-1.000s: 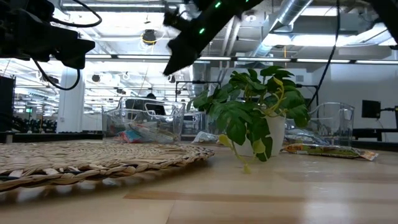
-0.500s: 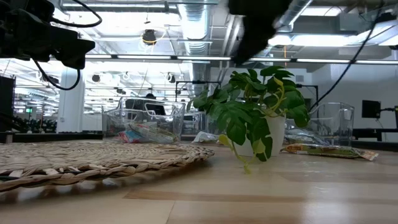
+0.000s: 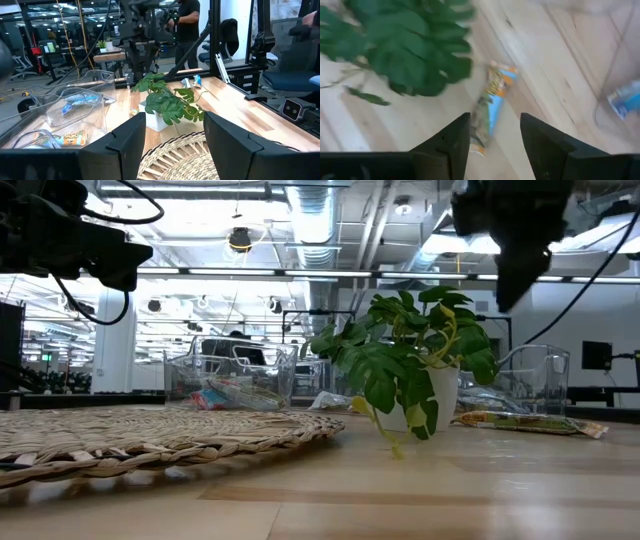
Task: Pick and place Granola Bars by type
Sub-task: Put the yellow granola bar into the middle transparent bin
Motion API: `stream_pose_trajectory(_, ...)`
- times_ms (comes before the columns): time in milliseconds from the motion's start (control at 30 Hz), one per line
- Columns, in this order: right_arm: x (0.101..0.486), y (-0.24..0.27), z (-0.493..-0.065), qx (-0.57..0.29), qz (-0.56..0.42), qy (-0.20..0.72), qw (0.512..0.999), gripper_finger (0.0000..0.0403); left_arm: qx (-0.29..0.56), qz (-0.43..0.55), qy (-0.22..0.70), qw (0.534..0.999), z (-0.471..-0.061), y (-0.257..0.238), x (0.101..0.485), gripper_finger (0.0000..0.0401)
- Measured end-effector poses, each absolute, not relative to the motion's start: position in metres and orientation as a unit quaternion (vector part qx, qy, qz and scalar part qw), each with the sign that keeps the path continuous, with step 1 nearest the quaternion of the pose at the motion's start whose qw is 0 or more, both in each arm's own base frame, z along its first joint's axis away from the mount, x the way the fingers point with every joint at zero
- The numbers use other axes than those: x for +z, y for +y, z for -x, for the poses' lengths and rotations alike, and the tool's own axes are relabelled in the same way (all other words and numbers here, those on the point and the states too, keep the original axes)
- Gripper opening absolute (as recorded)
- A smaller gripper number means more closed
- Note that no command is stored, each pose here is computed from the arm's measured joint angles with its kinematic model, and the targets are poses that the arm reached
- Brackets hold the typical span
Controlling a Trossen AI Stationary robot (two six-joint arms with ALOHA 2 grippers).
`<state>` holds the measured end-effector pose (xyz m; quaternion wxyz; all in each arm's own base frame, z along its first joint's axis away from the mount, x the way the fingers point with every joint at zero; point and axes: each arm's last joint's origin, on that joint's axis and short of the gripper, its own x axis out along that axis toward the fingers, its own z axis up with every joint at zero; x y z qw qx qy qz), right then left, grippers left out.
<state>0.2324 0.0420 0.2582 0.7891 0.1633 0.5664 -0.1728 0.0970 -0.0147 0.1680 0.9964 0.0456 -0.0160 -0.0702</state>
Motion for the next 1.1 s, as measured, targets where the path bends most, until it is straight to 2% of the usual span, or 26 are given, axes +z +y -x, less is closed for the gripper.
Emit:
stream_pose_trajectory(233, 0.225, 0.036, -0.219, -0.223, -0.184, 0.588, 0.755, 0.016, -0.07, -0.046, -0.016, 0.996, -0.097, -0.015, 0.168, 0.0194)
stream_pose_trajectory(433, 0.2, 0.036, -0.22, -0.214, -0.199, 0.572, 0.766, 0.0167, -0.07, -0.046, -0.016, 0.996, -0.097, -0.015, 0.168, 0.0194)
stream_pose_trajectory(600, 0.192, 0.041, -0.221, -0.188, -0.213, 0.568, 0.773, 0.0197, -0.07, -0.046, -0.016, 0.996, -0.097, -0.015, 0.168, 0.0194)
stream_pose_trajectory(800, 0.177, 0.043, -0.22, -0.202, -0.219, 0.576, 0.761, 0.0242, -0.07, -0.046, -0.016, 0.996, -0.097, -0.015, 0.168, 0.0194)
stream_pose_trajectory(1100, 0.156, 0.046, -0.231, -0.2, -0.207, 0.59, 0.754, 0.0249, -0.07, -0.046, -0.016, 0.996, -0.097, -0.015, 0.168, 0.0194)
